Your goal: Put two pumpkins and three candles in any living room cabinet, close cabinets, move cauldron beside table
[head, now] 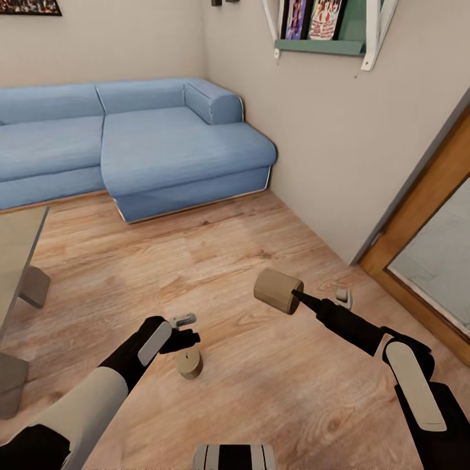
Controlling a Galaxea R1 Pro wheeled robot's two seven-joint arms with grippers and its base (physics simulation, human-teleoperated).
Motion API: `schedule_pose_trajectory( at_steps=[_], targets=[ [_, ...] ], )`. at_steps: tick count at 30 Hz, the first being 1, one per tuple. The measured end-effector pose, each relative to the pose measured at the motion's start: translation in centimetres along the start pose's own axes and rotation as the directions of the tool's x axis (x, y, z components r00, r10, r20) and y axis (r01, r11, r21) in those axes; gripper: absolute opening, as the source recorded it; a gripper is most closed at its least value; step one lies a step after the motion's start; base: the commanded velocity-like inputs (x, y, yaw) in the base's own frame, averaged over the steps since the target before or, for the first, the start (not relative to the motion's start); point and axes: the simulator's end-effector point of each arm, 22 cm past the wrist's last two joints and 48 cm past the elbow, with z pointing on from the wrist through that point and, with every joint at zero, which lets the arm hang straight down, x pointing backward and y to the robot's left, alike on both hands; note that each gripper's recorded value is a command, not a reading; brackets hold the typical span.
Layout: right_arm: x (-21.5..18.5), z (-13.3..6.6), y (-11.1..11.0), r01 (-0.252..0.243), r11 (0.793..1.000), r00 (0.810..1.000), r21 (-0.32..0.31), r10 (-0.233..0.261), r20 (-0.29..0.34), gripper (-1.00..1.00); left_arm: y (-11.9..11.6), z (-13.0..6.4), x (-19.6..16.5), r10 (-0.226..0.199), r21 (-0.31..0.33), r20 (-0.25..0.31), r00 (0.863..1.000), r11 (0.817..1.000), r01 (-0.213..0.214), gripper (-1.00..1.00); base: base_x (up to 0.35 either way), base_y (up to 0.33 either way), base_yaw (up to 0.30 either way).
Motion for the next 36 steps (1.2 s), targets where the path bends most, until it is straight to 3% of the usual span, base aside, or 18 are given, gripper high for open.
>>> schedule_pose_trajectory(
  at_steps=[15,36],
  targets=[
    [1.5,0.7,-2.5,-0.034,0.999,0.999,0.028,0.035,-0.028,-1.00,1.1,2.6,2.1,-0.022,-0.012,-0.056,0.998,1.000,0.022,1.00,0.000,0.000,0.000],
    [1.6,0.7,-2.4,-0.035,0.999,0.999,0.026,0.035,-0.028,-1.00,1.1,2.7,2.3,-0.016,-0.014,-0.060,0.998,1.000,0.015,1.00,0.057,0.027,0.000]
  ],
)
